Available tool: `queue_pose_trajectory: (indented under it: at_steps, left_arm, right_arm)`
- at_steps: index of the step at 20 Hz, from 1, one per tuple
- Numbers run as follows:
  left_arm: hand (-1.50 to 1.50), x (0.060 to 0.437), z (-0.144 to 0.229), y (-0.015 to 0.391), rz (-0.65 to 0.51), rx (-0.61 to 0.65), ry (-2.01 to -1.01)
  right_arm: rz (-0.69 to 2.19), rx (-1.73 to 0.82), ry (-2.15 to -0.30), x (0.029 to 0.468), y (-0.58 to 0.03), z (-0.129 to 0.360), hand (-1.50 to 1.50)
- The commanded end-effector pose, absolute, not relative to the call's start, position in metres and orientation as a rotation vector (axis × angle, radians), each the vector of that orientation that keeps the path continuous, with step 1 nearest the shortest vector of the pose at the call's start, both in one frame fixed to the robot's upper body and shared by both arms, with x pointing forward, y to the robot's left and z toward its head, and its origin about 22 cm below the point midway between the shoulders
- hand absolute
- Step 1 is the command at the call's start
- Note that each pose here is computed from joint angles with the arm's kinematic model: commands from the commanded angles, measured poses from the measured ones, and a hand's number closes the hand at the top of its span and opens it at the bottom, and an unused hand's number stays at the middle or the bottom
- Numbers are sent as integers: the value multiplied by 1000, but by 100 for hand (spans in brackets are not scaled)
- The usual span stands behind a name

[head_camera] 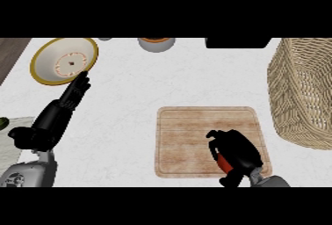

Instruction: Pick the bell pepper from the cutting board and place it in the basket

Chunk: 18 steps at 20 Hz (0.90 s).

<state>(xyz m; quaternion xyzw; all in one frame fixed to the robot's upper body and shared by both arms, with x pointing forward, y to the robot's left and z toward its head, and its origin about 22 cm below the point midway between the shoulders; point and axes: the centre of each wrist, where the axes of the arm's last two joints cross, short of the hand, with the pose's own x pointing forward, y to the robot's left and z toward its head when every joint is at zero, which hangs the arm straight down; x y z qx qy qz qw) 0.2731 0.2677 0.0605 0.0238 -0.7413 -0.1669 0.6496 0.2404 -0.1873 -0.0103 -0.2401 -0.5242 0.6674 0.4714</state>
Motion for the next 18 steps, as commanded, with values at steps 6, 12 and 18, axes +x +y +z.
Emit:
queue_pose_trajectory:
  at_steps: [6,12,18]
  left_arm:
    - [0,271,66,280,-376,69,-1679]
    - [0,281,52,274,-375,86,-1684]
    - [0,268,57,286,-351,77,-1688]
  right_arm:
    - [1320,-800,-1206,162,-229,-4,150]
    - [1042,-602,-1375,147,-206,9,150]
    - [709,-475,-1732,121,-203,78,150]
